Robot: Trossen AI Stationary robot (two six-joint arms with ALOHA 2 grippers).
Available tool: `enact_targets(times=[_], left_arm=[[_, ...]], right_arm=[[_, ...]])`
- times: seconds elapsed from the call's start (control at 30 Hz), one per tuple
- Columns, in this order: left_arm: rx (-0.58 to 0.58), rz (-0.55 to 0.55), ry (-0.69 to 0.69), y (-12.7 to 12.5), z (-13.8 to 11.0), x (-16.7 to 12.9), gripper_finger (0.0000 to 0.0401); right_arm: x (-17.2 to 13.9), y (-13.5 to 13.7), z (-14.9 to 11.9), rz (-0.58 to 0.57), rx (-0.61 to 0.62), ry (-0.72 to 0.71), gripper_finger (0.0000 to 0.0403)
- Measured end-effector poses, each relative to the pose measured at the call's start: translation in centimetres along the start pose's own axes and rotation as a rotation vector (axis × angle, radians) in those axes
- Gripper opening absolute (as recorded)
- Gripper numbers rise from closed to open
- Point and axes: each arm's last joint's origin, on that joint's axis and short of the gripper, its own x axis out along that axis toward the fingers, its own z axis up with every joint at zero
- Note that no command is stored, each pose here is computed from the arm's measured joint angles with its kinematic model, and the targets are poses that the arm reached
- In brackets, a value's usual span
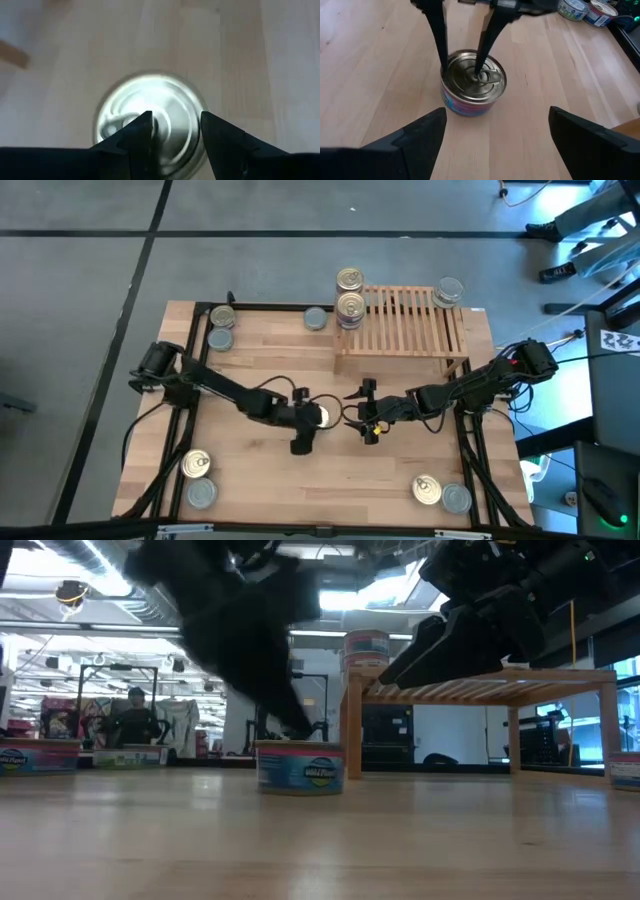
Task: Stack canned seafood by type on shelf
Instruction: Put the blue-pink tuna can on the shelf aligned with the other blue-pink tuna can
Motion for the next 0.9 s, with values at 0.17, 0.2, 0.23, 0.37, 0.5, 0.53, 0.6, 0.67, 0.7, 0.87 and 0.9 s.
enact_targets(times=[0.17, 0.2, 0.23, 0.37, 0.5, 0.53, 0.6, 0.67, 0.7, 0.87, 0.9], left_arm=[[0.012, 0.003, -0.018, 0.4, 2.5, -2.5, 0.0168], [0.004, 0.005, -0.005, 0.4, 2.4, -2.5, 0.0168], [0.002, 0.01, 0.007, 0.6, 2.2, -2.5, 0.0168], [-0.022, 0.021, 0.025, 1.8, 2.4, -2.3, 0.0187], [-0.052, -0.028, 0.054, 2.8, 2.4, -2.0, 0.0232], [-0.051, -0.041, 0.058, 3.0, 2.4, -2.0, 0.0242], [-0.02, -0.048, 0.053, 3.2, 2.1, -1.7, 0.026], [0.007, -0.049, 0.049, 3.2, 1.1, -1.1, 0.027], [0.015, -0.051, 0.042, 3.2, 0.5, -0.8, 0.0272], [0.009, -0.068, -0.023, 3.4, -2.1, 0.4, 0.027], [0.003, -0.071, -0.052, 3.4, -2.3, 0.5, 0.0268]], right_arm=[[0.0, 0.0, 0.0, 0.001, 0.019, 0.001, 0.0344], [0.0, 0.0, 0.0, 0.001, 0.019, 0.001, 0.0344], [0.0, 0.0, 0.0, 0.001, 0.02, 0.001, 0.0344], [0.0, 0.0, 0.0, 0.001, 0.031, 0.0, 0.0344], [0.0, 0.0, 0.0, 0.001, 0.053, 0.0, 0.0344], [0.0, 0.0, 0.0, 0.001, 0.055, -0.001, 0.0344], [0.0, 0.0, 0.0, 0.015, 0.055, -0.002, 0.0344], [0.0, 0.1, 0.1, 0.041, 0.058, -0.012, 0.0344], [0.0, 0.1, 0.2, 0.05, 0.06, -0.019, 0.0344], [0.1, 0.3, 0.5, 0.106, 0.062, -0.063, 0.0344], [0.2, 0.4, 0.6, 0.111, 0.064, -0.08, 0.0344]])
